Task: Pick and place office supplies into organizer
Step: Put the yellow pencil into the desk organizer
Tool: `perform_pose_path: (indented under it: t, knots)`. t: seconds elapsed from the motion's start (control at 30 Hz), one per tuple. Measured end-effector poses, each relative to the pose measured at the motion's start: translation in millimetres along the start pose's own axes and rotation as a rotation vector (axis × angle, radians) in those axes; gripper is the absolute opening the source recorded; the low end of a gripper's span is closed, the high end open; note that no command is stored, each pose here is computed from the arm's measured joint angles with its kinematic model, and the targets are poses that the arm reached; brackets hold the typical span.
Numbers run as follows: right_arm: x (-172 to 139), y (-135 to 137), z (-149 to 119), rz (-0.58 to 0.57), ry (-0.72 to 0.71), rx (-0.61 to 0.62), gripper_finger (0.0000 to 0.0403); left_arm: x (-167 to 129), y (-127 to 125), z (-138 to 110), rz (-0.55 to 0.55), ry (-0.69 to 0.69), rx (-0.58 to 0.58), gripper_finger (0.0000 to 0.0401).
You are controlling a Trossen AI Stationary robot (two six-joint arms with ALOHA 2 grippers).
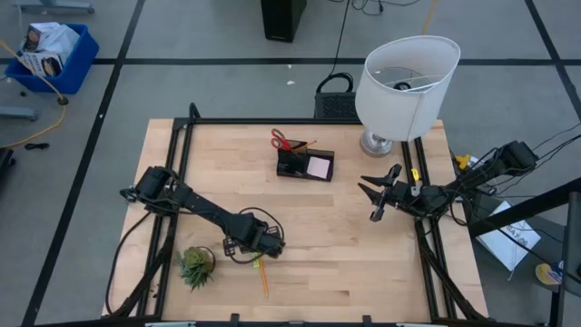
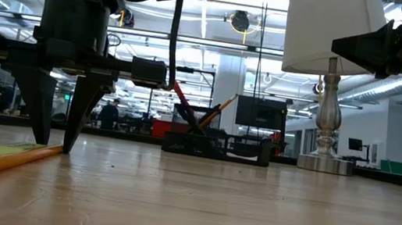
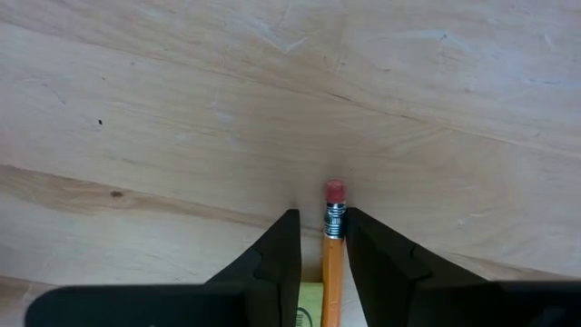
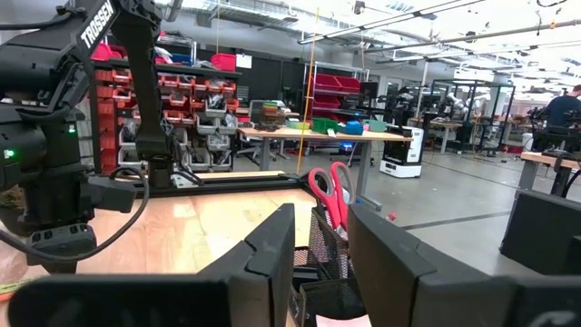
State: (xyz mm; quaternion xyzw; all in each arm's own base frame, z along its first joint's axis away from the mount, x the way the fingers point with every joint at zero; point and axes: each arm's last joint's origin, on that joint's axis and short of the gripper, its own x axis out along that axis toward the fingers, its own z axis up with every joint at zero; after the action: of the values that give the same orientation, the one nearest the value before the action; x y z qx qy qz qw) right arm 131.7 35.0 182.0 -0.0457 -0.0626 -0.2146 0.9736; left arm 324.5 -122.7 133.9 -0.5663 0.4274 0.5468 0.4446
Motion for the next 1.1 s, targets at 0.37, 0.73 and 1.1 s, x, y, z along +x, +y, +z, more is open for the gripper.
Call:
perform_pose_path:
  t: [0.37,0.73,1.1]
  knots:
    - [0.0,0.0,0.0,0.0,0.0,0.0,0.01,0.0,-0.1,0.0,-0.001,0.001,0.0,0.0052]
    - [0.0,0.0,0.0,0.0,0.0,0.0,0.01,0.0,-0.4,-0.1,-0.009,-0.005,-0.001,0.0045]
    - [0.0,0.0,0.0,0.0,0.0,0.0,0.01,-1.4,-1.8,1.5,-0.055,-0.061,0.038,0.0013]
